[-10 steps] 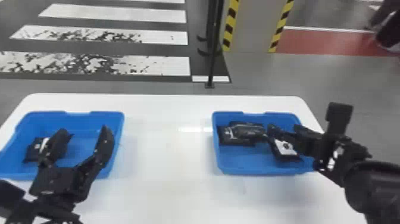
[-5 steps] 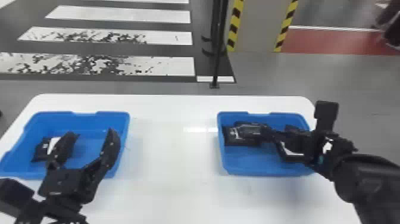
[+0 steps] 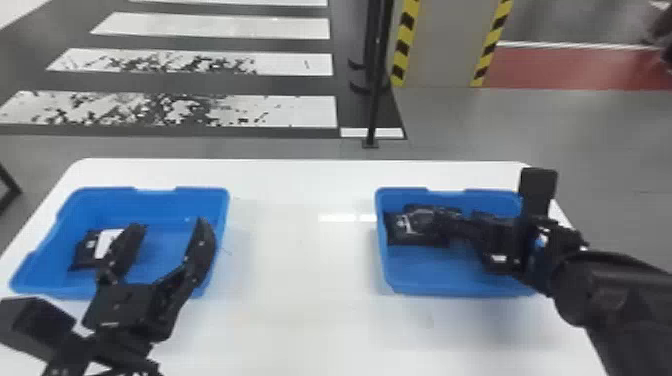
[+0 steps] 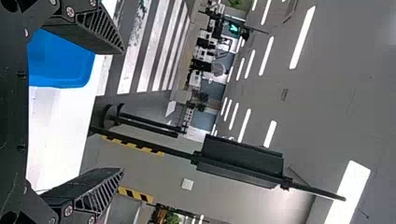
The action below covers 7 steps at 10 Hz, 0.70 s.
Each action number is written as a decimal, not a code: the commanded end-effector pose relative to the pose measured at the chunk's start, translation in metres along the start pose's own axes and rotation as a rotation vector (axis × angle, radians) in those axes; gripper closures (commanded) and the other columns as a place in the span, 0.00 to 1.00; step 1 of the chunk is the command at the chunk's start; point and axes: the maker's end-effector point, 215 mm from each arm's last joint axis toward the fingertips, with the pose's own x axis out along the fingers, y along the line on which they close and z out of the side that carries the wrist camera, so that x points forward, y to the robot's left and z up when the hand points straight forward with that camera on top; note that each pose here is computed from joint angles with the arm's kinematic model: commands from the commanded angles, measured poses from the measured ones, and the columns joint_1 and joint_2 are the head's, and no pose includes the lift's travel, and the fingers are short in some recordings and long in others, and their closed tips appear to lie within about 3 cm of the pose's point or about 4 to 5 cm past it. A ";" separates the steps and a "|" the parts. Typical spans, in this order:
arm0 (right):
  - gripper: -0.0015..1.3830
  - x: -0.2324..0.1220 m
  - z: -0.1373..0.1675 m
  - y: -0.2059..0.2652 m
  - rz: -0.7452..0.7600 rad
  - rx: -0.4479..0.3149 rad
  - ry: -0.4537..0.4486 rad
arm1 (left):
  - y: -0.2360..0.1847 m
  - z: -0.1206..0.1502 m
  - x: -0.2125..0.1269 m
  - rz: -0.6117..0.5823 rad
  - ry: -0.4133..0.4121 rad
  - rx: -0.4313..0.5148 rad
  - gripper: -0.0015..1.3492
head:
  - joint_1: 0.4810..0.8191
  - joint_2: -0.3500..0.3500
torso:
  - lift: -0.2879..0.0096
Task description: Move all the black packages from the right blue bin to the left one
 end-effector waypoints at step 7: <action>0.86 0.006 -0.009 0.030 0.085 0.097 -0.014 | 0.006 -0.002 -0.005 0.014 0.003 -0.017 0.11 | 0.63 0.49 | 0.50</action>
